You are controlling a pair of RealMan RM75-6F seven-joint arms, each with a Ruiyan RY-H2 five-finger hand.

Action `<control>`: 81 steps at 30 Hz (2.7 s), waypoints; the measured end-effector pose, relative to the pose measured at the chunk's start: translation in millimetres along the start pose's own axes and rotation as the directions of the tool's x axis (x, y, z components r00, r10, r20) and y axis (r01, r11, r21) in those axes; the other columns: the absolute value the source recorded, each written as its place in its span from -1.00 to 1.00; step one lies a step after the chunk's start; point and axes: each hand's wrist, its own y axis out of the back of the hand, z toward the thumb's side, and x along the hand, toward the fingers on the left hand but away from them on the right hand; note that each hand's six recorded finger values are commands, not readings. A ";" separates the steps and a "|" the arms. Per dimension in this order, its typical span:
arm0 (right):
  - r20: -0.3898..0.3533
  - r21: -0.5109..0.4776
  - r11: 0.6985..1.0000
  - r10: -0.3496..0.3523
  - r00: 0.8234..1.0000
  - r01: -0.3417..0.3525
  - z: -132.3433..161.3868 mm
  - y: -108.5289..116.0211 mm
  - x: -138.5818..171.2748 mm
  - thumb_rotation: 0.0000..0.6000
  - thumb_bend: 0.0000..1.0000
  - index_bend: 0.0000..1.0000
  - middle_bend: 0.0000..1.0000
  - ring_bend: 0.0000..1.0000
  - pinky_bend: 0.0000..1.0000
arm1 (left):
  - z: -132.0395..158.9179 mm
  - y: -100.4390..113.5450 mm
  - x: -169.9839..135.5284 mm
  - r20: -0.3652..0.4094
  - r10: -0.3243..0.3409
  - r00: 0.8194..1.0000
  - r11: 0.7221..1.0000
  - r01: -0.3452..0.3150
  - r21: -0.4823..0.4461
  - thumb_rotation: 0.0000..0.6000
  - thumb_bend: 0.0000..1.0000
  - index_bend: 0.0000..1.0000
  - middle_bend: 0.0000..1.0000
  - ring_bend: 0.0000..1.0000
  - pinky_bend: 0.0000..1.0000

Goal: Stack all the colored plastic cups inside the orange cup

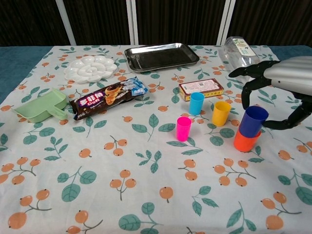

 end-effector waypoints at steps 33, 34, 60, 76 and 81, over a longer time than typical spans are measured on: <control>0.060 0.027 0.999 0.016 0.998 -0.017 -13.4 -0.7 -2.1 1.00 -0.12 -0.89 -1.00 -0.93 -1.00 | -0.4 0.5 0.3 -0.002 0.001 1.000 1.000 -0.001 -0.002 1.00 -0.63 -0.82 -0.84 -0.99 -1.00; 0.066 0.028 1.000 0.010 0.998 -0.012 -15.0 2.5 -2.7 1.00 -0.12 -0.90 -1.00 -0.93 -1.00 | -0.3 0.5 0.3 -0.002 0.001 1.000 1.000 -0.001 -0.002 1.00 -0.63 -0.82 -0.84 -0.99 -1.00; 0.082 0.080 0.992 0.088 0.993 -0.095 -15.8 15.8 -71.9 1.00 -0.13 -0.65 -1.00 -0.93 -1.00 | -2.2 0.0 1.7 -0.009 -0.001 1.000 1.000 0.001 -0.006 1.00 -0.63 -0.82 -0.84 -0.99 -1.00; 0.054 0.102 0.989 0.099 0.994 -0.104 -4.2 -1.9 -81.5 1.00 -0.12 -0.57 -1.00 -0.93 -1.00 | -3.8 0.7 2.5 -0.018 0.004 1.000 1.000 -0.004 -0.011 1.00 -0.63 -0.82 -0.84 -0.99 -1.00; 0.059 0.098 0.990 0.100 0.993 -0.106 -5.0 -5.6 -83.5 1.00 -0.13 -0.53 -1.00 -0.93 -1.00 | -3.6 0.2 2.7 -0.019 0.003 1.000 1.000 -0.003 -0.010 1.00 -0.63 -0.82 -0.84 -0.99 -1.00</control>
